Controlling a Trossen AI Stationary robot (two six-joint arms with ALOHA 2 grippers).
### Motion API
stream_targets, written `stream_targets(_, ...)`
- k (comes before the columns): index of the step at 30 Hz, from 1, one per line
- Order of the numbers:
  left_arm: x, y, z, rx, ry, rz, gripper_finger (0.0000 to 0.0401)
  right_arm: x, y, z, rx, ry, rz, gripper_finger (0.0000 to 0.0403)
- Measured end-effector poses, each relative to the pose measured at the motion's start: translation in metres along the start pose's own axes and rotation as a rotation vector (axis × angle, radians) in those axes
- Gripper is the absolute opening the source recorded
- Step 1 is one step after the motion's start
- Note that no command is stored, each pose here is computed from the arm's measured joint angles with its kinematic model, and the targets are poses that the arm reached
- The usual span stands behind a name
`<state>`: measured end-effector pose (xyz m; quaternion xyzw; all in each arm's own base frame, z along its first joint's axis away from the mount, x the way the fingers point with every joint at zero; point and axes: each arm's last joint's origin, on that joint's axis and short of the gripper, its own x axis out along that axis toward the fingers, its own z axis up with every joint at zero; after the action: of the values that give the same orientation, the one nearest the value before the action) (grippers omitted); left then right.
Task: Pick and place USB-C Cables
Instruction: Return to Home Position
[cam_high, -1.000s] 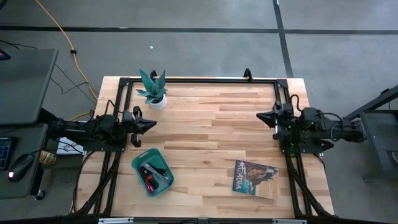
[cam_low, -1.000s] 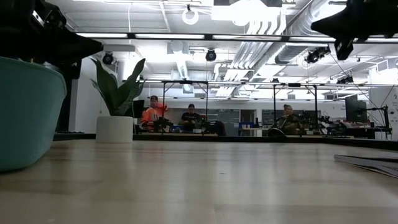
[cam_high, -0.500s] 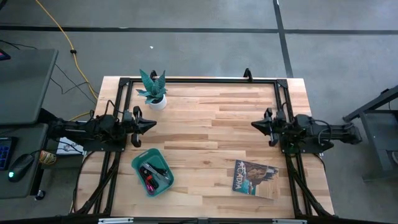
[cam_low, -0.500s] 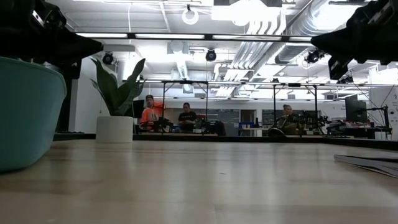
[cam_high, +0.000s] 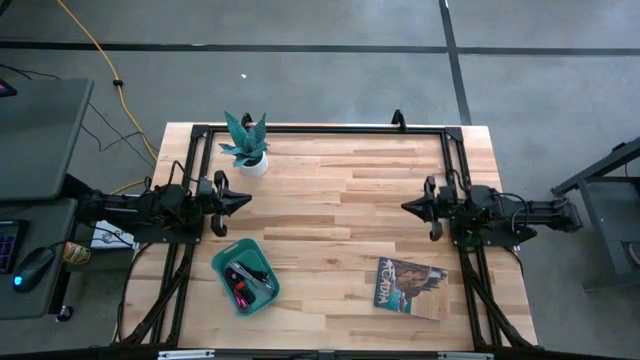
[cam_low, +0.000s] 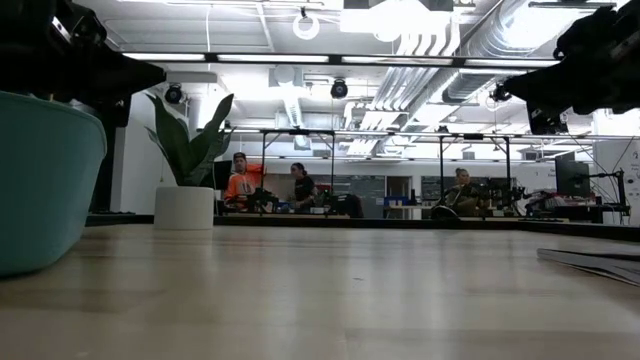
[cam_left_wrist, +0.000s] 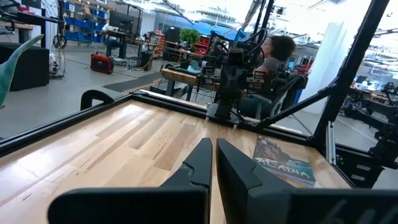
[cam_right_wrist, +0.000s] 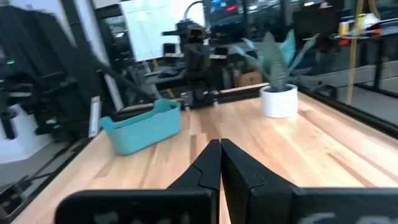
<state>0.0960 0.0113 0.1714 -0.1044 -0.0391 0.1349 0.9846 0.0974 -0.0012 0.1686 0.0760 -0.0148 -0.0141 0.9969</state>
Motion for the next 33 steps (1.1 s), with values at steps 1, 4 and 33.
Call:
stream_targets(1, 0.0000, 0.0000, 0.0000, 0.000, 0.000, 0.000, 0.0003, 0.0000, 0.0004, -0.0003, -0.003, 0.004, 0.013, 0.0000)
stream_targets(4, 0.0000, 0.0000, 0.0000, 0.000, 0.000, 0.000, 0.0003, 0.0000, 0.0007, -0.0010, 0.004, 0.013, 0.026, 0.0000)
stream_targets(33, 0.0000, 0.0000, 0.0000, 0.000, 0.000, 0.000, 0.0003, 0.0000, 0.0006, -0.0012, 0.015, 0.017, 0.025, 0.0000)
